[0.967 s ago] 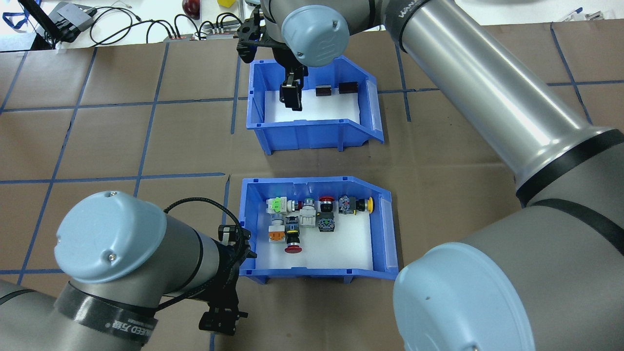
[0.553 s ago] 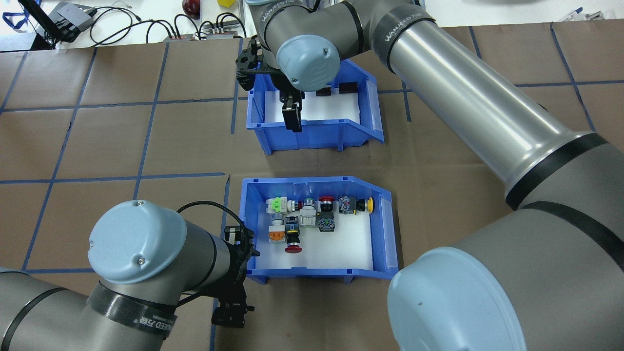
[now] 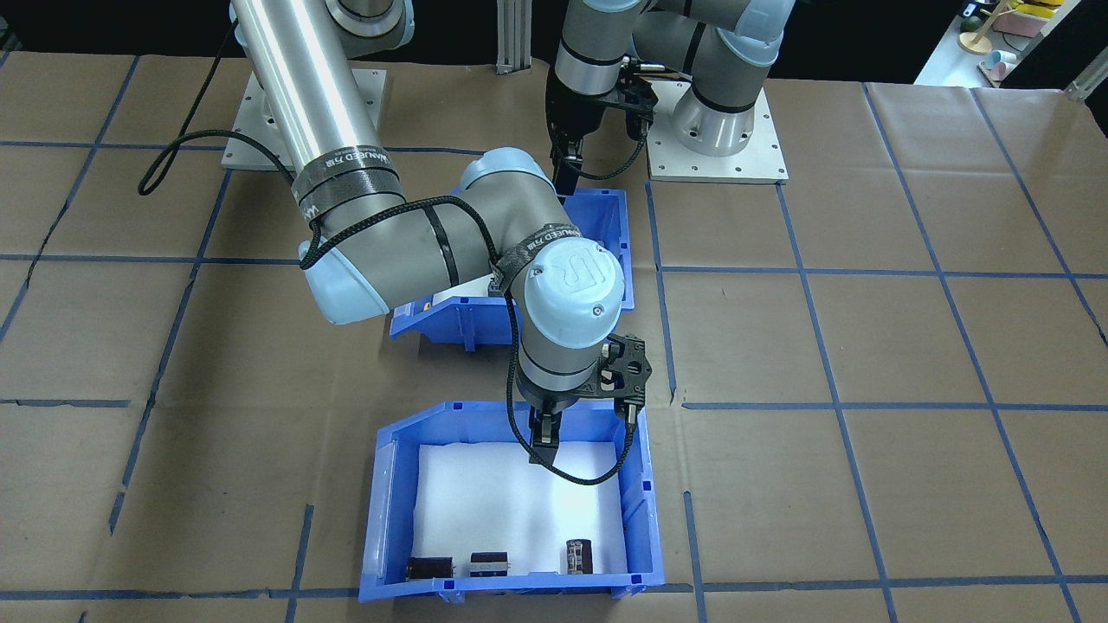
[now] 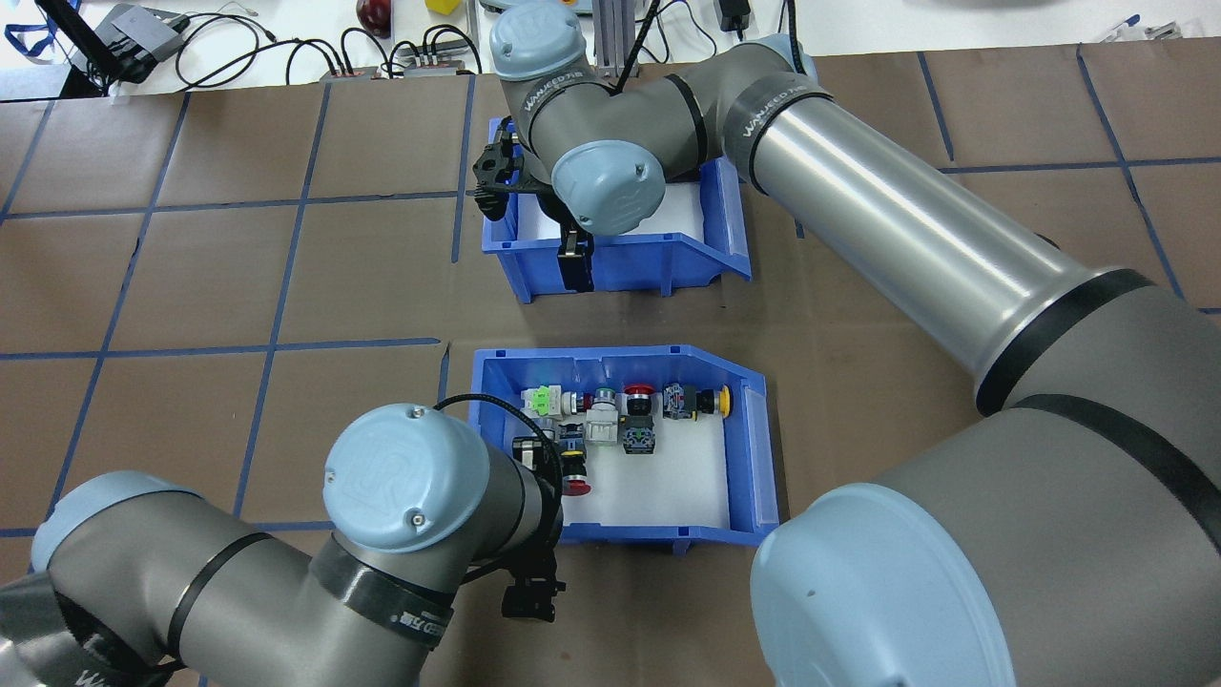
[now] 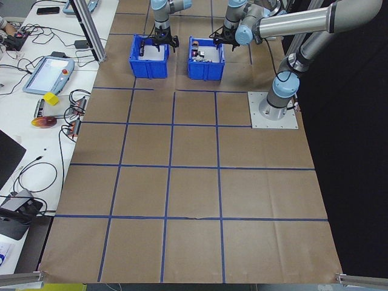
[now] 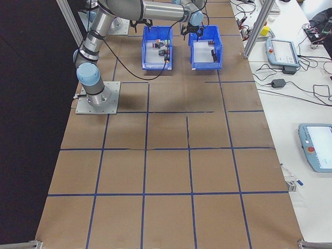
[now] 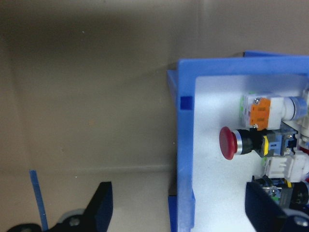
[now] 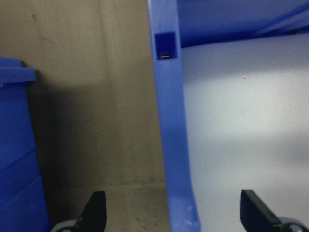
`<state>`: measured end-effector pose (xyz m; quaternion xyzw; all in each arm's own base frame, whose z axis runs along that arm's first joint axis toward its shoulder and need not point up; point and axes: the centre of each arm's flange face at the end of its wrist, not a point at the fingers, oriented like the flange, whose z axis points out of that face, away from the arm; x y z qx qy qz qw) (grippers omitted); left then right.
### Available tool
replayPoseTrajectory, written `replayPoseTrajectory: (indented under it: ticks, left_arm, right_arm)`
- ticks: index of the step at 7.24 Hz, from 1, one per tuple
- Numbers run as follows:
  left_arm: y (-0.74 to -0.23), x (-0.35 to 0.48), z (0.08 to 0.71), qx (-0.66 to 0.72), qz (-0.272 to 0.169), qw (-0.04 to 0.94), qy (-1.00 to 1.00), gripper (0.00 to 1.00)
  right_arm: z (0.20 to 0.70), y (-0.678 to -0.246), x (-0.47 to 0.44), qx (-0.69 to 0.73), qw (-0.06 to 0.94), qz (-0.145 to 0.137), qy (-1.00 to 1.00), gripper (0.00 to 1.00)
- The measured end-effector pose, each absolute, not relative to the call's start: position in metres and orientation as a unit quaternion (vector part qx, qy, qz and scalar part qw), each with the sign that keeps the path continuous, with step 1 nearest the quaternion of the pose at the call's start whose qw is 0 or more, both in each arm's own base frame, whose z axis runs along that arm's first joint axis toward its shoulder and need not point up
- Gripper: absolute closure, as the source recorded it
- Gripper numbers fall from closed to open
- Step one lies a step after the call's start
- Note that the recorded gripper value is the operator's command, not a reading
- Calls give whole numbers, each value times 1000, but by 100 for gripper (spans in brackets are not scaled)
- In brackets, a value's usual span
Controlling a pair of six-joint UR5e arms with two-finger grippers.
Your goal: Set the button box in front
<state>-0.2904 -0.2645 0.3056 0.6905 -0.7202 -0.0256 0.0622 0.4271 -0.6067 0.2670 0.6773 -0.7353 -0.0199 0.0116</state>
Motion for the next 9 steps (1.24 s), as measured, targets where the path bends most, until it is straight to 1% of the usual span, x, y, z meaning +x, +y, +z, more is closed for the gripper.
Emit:
replayPoseTrajectory:
  ticks: [2, 3, 4, 5, 6, 7, 8, 9]
  left_arm:
    - [-272, -300, 299, 689, -21, 61, -721, 1]
    - [-282, -307, 292, 689, -19, 67, -722, 2]
    - [-287, -316, 281, 686, -20, 66, -725, 6]
    - [-287, -322, 271, 682, -22, 61, -729, 20]
    - [-284, -327, 265, 679, -25, 56, -732, 40]
    - [-283, -330, 263, 678, -29, 54, -733, 56]
    - [-282, -331, 262, 676, -32, 55, -734, 81]
    - [-281, -332, 261, 676, -35, 56, -734, 100]
  right_arm:
    - [264, -607, 431, 672, 19, -6, -740, 82]
    - [266, -607, 431, 670, 22, -3, -742, 87]
    - [272, -608, 431, 669, 26, 1, -742, 91]
    - [282, -610, 429, 668, 35, 7, -743, 92]
    - [301, -614, 424, 666, 49, 17, -744, 92]
    - [322, -619, 414, 662, 62, 26, -747, 92]
    - [339, -625, 396, 656, 70, 31, -751, 92]
    - [353, -636, 365, 652, 74, 31, -754, 92]
